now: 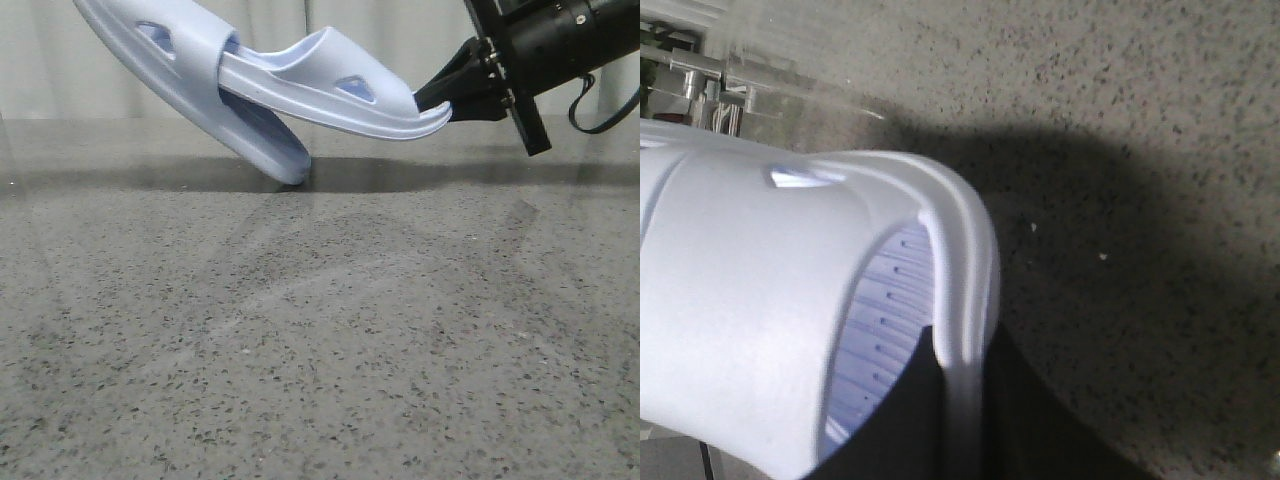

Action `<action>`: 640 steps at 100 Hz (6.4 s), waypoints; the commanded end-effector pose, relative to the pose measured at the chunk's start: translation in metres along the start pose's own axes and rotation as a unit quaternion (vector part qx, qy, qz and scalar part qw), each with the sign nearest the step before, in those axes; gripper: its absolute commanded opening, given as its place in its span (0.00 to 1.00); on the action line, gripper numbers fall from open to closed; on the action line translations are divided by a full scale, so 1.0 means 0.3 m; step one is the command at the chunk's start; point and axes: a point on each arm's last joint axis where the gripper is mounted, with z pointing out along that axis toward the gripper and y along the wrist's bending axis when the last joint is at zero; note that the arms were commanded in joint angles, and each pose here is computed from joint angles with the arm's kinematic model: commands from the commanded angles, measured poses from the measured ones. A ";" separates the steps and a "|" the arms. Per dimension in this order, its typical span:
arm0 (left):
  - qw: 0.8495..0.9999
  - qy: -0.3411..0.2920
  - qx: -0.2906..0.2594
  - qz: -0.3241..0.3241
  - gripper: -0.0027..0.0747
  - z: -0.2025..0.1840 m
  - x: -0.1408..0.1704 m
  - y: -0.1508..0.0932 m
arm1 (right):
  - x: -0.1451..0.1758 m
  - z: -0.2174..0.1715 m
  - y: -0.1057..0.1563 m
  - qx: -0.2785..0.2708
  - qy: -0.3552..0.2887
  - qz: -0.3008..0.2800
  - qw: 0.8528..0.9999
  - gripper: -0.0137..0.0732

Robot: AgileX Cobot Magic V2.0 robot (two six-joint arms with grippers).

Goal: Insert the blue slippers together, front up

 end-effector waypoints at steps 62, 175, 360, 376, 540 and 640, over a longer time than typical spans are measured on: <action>0.997 0.022 0.070 0.022 0.05 -0.031 0.005 -0.100 | -0.034 -0.005 0.241 -0.110 0.061 -0.064 0.990 0.40; 0.967 0.091 -0.146 0.187 0.45 0.167 0.062 0.104 | -0.098 -0.280 0.172 -0.034 -0.019 -0.062 0.997 0.49; 0.824 -0.251 -0.249 0.443 0.05 -0.397 0.659 -0.133 | 0.850 -0.554 0.350 0.288 -0.376 -0.269 0.838 0.06; 0.825 -0.251 -0.247 0.442 0.05 -0.396 0.660 -0.135 | 0.849 -0.553 0.350 0.287 -0.376 -0.268 0.839 0.06; 0.771 -0.389 -0.316 0.393 0.05 -0.483 0.823 0.104 | 0.849 -0.553 0.350 0.287 -0.376 -0.268 0.840 0.05; 0.753 -0.377 -0.361 0.401 0.05 -0.495 0.857 0.148 | 0.849 -0.553 0.350 0.287 -0.376 -0.268 0.840 0.05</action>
